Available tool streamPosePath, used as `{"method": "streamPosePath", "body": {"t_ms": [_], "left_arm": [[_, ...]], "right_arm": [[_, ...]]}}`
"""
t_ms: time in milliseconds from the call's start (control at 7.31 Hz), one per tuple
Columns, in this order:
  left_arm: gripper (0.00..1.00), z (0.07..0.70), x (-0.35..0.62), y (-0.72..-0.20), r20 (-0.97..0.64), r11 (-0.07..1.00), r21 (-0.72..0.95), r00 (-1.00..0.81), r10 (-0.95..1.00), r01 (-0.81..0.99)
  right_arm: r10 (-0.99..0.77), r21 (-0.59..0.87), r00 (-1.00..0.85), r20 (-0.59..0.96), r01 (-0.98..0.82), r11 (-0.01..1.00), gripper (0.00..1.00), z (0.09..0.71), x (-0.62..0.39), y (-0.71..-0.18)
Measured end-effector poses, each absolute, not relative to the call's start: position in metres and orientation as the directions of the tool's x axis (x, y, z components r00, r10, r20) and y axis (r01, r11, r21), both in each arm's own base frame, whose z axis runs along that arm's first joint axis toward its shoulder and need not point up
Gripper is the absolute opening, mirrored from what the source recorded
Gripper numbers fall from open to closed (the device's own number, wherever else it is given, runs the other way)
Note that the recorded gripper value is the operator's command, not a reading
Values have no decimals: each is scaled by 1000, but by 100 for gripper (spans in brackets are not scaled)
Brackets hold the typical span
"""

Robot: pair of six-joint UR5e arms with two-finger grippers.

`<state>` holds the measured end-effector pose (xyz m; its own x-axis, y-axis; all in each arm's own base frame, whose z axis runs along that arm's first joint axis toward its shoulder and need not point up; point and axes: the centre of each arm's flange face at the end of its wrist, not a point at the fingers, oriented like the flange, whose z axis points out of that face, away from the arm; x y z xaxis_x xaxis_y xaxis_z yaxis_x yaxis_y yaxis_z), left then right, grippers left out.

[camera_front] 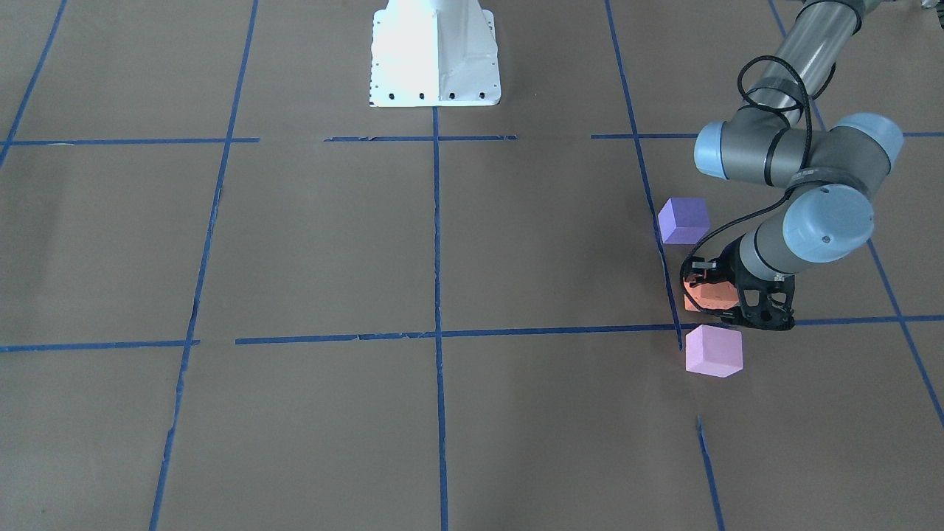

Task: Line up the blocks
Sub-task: 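Lower the orange cube onto the table and open the left gripper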

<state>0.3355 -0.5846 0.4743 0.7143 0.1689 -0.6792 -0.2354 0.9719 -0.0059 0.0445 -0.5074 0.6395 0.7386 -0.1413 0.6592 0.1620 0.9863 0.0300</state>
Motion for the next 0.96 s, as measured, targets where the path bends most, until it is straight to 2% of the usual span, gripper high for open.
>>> {"method": "streamPosePath", "body": {"t_ms": [957], "left_arm": [[100,467,319,-595,-694,977,-5,704,152,-215]], "right_arm": [[-142,31,738,659,162,986,100,639,44,-507]]}}
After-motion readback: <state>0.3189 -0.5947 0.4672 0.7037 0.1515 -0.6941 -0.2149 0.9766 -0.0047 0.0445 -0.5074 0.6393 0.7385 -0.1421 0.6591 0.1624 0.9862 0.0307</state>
